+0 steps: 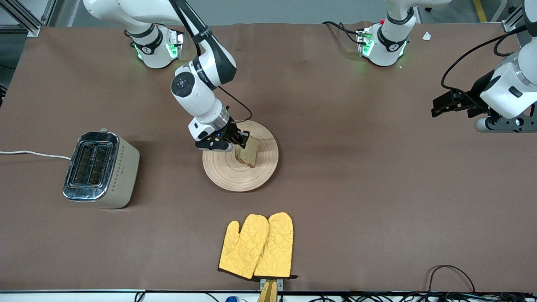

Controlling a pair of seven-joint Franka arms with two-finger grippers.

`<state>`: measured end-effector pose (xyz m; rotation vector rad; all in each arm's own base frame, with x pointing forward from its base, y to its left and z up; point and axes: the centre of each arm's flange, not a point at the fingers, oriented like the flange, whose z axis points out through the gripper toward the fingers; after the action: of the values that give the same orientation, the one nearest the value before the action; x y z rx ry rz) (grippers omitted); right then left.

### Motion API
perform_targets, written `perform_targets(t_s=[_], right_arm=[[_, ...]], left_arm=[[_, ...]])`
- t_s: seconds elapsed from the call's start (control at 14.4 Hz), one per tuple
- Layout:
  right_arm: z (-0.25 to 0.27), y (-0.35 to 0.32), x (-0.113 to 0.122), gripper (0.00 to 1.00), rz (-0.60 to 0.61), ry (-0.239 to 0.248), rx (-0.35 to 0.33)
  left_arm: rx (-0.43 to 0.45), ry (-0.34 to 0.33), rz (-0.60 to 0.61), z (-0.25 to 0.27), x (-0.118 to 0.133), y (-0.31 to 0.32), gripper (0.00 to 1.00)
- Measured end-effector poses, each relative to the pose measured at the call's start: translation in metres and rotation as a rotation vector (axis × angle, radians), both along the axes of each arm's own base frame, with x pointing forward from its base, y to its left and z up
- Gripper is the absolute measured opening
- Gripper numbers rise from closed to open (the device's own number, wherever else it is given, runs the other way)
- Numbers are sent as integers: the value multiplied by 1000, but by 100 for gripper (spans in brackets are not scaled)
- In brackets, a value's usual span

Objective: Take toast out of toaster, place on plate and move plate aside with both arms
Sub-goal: 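Lower the bread onto the plate and open the right gripper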

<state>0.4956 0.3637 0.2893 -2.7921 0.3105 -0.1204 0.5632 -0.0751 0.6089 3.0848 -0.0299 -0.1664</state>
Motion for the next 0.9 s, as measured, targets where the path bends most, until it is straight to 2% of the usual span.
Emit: perform_targets(t_s=[0.21,0.42,0.76,0.9], right_arm=[[-12,-25,7,8,44,5,-30],[-39,-67,8,8,82,31,-74],[-54,-93,4,11,81,87,-96],[-50,-97,5,25,76,98,-94]], left_arm=[[0,2,1,0,0,0,100],[-3,3,1,0,0,0,100],[-128,35,15,-14,8,-9,100],[-186,49,32,-27,18,-10,100]])
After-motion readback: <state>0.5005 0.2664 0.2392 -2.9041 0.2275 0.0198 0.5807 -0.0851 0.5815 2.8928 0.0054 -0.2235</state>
